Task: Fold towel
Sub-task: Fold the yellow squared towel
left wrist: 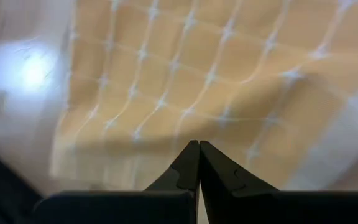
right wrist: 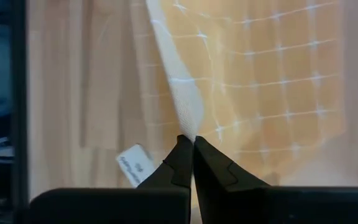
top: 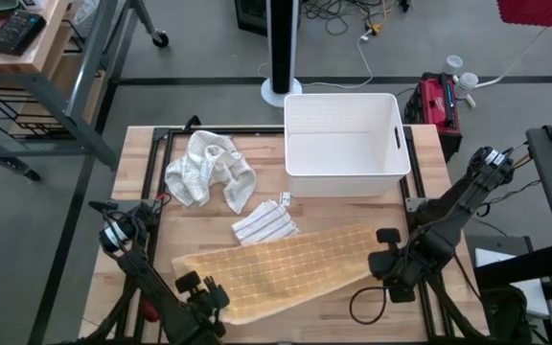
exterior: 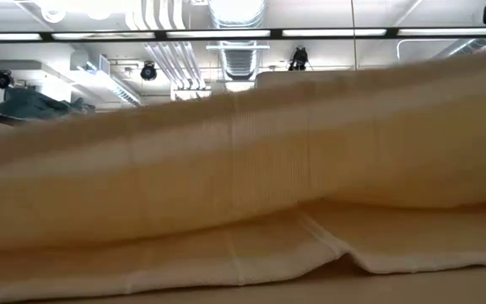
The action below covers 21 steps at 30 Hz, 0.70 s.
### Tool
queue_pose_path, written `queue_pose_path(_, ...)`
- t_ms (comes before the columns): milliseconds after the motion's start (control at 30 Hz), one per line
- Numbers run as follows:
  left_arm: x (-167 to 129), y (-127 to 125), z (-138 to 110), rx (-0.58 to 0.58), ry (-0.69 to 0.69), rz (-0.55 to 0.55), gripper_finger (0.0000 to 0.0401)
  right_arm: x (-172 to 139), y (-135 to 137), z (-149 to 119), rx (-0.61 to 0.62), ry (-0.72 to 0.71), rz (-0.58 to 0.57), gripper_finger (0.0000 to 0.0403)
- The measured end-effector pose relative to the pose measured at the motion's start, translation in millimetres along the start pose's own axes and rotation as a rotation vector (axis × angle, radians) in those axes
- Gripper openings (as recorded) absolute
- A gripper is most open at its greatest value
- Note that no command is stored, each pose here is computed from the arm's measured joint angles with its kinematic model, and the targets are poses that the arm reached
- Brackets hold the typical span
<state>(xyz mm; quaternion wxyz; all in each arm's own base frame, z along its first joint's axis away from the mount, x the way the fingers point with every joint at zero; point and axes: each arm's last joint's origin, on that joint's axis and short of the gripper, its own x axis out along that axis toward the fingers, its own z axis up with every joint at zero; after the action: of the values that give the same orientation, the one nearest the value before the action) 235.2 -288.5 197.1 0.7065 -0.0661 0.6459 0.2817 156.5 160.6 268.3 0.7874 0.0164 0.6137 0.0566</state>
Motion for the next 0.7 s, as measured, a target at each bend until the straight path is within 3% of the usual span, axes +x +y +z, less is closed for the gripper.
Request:
queue_pose_path(100,-1,1,0,-0.001,0.008,0.002,0.0000,-7,-3,-1,-0.001,0.006,-0.050,0.0000)
queue_pose_path(300,-11,-24,7,0.025,-0.109,-0.298,0.0010,-20,0,6,-0.010,-0.042,-0.045,0.0000)
queue_pose_path(467,-17,-38,12,-0.018,-0.164,-0.450,0.0053,-25,1,8,-0.028,-0.076,-0.050,0.0000)
queue_pose_path(700,-4,-41,8,0.010,-0.119,-0.387,0.0145,-25,1,8,-0.030,-0.076,-0.052,0.0000)
